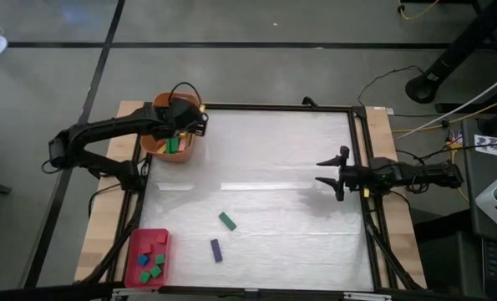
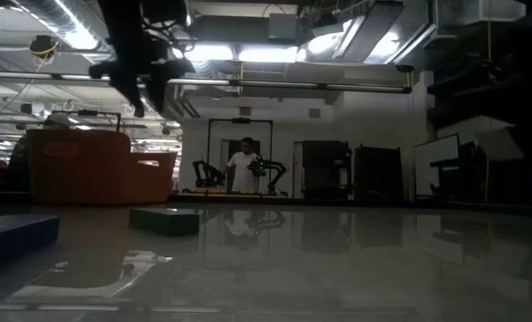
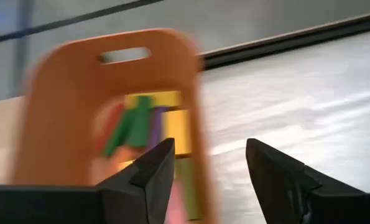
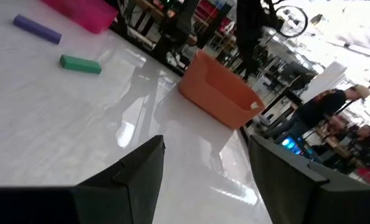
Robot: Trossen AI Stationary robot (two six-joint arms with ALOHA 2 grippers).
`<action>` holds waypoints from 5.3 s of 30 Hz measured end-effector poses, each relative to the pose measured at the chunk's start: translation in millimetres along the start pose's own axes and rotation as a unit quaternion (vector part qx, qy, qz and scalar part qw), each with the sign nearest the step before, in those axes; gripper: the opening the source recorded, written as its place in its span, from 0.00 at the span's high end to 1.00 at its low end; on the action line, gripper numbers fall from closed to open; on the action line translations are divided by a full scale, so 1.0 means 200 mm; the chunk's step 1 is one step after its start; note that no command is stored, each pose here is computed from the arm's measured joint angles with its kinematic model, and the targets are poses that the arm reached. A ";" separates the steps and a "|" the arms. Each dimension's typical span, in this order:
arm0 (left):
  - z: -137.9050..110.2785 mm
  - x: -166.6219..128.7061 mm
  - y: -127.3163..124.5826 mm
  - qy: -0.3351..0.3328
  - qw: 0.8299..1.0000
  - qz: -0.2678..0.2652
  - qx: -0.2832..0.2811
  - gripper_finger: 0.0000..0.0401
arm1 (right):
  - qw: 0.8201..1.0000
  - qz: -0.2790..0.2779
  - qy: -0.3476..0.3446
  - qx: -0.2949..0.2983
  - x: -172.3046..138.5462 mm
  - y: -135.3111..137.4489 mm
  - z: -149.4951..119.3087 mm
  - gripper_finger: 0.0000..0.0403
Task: Sort blocks by size
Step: Put the big green block into the orange bin
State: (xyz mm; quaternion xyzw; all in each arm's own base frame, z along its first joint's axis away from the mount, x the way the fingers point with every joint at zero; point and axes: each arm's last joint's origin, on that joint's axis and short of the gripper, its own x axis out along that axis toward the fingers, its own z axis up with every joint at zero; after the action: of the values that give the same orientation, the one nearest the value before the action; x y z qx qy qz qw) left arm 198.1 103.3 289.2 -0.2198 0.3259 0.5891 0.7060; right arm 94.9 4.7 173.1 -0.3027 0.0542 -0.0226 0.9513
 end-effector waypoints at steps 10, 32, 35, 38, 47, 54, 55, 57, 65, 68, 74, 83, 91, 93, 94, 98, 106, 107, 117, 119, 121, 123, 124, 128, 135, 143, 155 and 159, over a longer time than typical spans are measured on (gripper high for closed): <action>-0.01 -0.14 -0.30 -0.049 0.953 -0.297 0.023 0.56 | 1.000 0.002 -0.006 -0.014 -0.01 0.00 0.00 0.43; -0.67 -0.14 -0.92 -0.027 0.875 -0.418 0.241 0.56 | 0.992 0.006 -0.012 0.123 -0.01 0.00 0.00 0.43; -0.71 -0.12 -0.94 -0.025 0.871 -0.414 0.262 0.56 | 0.991 -0.020 -0.003 0.131 -0.01 -0.01 0.00 0.43; -0.72 -0.12 -0.94 -0.031 0.867 -0.413 0.278 0.56 | 0.990 -0.043 -0.002 0.133 -0.01 -0.02 0.00 0.43; -0.78 -0.17 -0.92 -0.014 0.806 -0.453 0.380 0.56 | 0.989 -0.068 -0.100 0.089 -0.02 -0.07 0.08 0.43; -0.87 -0.24 -0.91 -0.007 0.754 -0.481 0.447 0.56 | 0.982 -0.069 -0.165 0.063 -0.04 -0.09 0.13 0.43; -0.88 -0.25 -0.91 -0.008 0.751 -0.483 0.451 0.56 | 0.982 -0.066 -0.164 0.061 -0.04 -0.09 0.13 0.43; -0.90 -0.26 -0.91 -0.010 0.745 -0.485 0.457 0.56 | 0.984 -0.060 -0.157 0.059 -0.03 -0.08 0.13 0.43; -0.91 -0.27 -0.91 0.000 0.753 -0.487 0.443 0.56 | 0.990 -0.036 -0.120 0.057 -0.02 -0.05 0.08 0.43; -0.91 -0.27 -0.91 0.002 0.753 -0.485 0.446 0.56 | 0.990 -0.032 -0.123 0.068 0.00 -0.02 0.04 0.43; -0.91 -0.27 -0.90 0.000 0.747 -0.481 0.460 0.56 | 0.990 -0.023 -0.122 0.072 0.00 -0.01 0.04 0.43; -0.93 -0.24 -0.86 -0.004 0.708 -0.452 0.543 0.56 | 0.995 0.008 -0.075 0.059 0.02 0.02 0.00 0.43; -0.97 -0.24 -0.83 0.051 0.674 -0.462 0.575 0.56 | 0.996 0.018 -0.069 0.057 0.02 0.03 -0.01 0.43; -0.98 -0.25 -0.82 0.041 0.658 -0.463 0.592 0.56 | 0.996 0.018 -0.069 0.057 0.02 0.03 -0.01 0.43; -0.98 -0.25 -0.82 0.036 0.651 -0.464 0.600 0.56 | 0.996 0.018 -0.069 0.057 0.02 0.03 -0.01 0.43; -1.01 -0.24 -0.83 0.025 0.624 -0.461 0.630 0.56 | 0.996 0.018 -0.069 0.057 0.02 0.03 -0.01 0.43; -1.09 -0.16 -0.86 0.032 0.596 -0.445 0.668 0.56 | 0.996 0.015 -0.073 0.057 0.02 0.03 -0.01 0.43; -1.11 -0.15 -0.87 0.036 0.595 -0.442 0.670 0.56 | 0.996 0.015 -0.073 0.057 0.02 0.03 -0.01 0.43; -1.14 -0.11 -0.88 0.054 0.604 -0.433 0.667 0.70 | 0.995 0.014 -0.074 0.057 0.02 0.03 -0.01 0.42; -1.13 -0.12 -0.88 0.059 0.611 -0.430 0.662 0.78 | 0.995 0.014 -0.074 0.057 0.02 0.03 -0.01 0.42; -1.11 -0.12 -0.90 0.060 0.617 -0.426 0.659 0.80 | 0.995 0.013 -0.075 0.057 0.02 0.03 -0.01 0.42; -1.09 -0.13 -0.91 0.061 0.623 -0.411 0.663 0.80 | 0.995 0.013 -0.076 0.058 0.02 0.03 0.00 0.42; -1.07 -0.13 -0.91 0.065 0.629 -0.400 0.664 0.80 | 0.995 0.012 -0.076 0.058 0.02 0.03 0.00 0.42; -0.96 -0.15 -0.92 0.078 0.662 -0.332 0.667 0.80 | 0.995 0.012 -0.076 0.057 0.02 0.03 -0.01 0.42; -0.69 -0.17 -0.83 0.126 0.681 -0.146 0.707 0.80 | 0.995 0.012 -0.076 0.057 0.02 0.03 0.00 0.42; -0.39 -0.06 -0.60 0.200 0.701 0.065 0.682 0.80 | 0.995 0.012 -0.077 0.057 0.02 0.03 0.00 0.42; -0.08 0.24 -0.40 0.250 0.812 0.126 0.511 0.78 | 0.996 0.010 -0.073 0.057 0.02 0.03 -0.01 0.42; 0.00 0.32 -0.32 0.268 0.835 0.147 0.457 0.77 | 0.996 0.011 -0.072 0.057 0.02 0.03 -0.01 0.42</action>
State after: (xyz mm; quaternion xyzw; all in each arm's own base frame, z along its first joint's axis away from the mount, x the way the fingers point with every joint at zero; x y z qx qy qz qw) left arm 267.0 133.0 238.8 0.0294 0.7634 0.3878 0.5157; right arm 98.6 7.8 168.4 -0.2480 -0.0124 0.0065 0.9686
